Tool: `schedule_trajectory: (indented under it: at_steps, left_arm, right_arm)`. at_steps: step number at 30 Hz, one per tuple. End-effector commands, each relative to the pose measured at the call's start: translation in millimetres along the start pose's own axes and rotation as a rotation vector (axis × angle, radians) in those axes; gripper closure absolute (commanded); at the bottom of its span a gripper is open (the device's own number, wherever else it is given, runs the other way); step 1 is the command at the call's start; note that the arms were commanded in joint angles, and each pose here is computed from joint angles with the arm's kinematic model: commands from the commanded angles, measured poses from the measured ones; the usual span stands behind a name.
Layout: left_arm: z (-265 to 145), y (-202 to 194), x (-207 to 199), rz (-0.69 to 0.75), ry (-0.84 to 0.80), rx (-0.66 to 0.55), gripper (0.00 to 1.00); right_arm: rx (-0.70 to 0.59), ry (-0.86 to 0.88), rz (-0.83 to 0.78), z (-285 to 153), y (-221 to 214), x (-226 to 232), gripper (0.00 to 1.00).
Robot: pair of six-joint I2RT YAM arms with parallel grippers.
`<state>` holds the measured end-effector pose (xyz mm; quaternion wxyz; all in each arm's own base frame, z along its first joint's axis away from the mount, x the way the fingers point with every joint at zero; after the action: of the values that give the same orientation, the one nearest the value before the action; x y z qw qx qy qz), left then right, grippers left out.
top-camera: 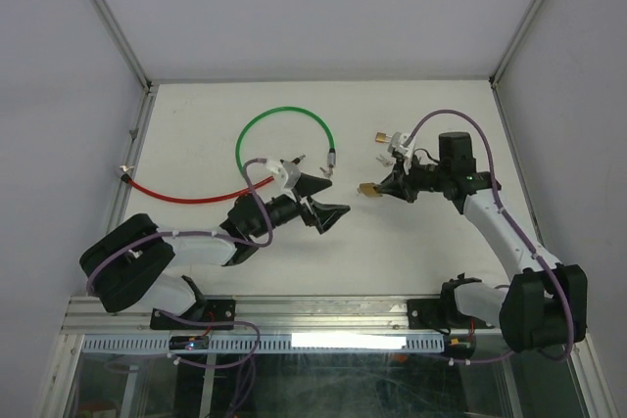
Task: Lock with the key
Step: Place the lock at the center of the board.
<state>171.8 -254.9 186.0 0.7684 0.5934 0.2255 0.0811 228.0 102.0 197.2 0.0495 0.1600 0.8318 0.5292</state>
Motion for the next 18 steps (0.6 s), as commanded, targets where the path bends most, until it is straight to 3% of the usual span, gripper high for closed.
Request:
schedule_trajectory:
  at_steps: [1, 7, 11, 18]
  left_arm:
    - [39.5, 11.1, 6.7, -0.128, 0.1, 0.027, 0.01]
    - [63.5, 24.4, 6.5, 0.025, 0.208, -0.043, 0.01]
    - [82.1, 19.5, 10.5, 0.083, 0.286, -0.001, 0.01]
    - [83.1, 14.4, -1.7, 0.129, 0.227, 0.007, 0.01]
  right_arm:
    - [-0.056, -0.183, -0.032, -22.0, 14.1, -19.7, 1.0]
    - [-0.006, -0.286, -0.004, -28.5, 0.1, -34.6, 1.0]
    - [0.041, -0.327, 0.027, -28.2, -7.2, -42.8, 1.0]
    - [0.126, -0.366, 0.098, -24.0, -24.4, -56.4, 1.0]
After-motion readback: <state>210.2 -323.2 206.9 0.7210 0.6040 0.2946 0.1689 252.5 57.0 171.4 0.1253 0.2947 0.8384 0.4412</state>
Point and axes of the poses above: each gripper's point midway between its finger pads, its own z axis out along the fingers, its own x axis along the line the jaws close on, y = z × x, the point moved 9 cm from there along -z, back along the fingers, and after that the axes turned 2 degrees about z, right-handed, at the moved point
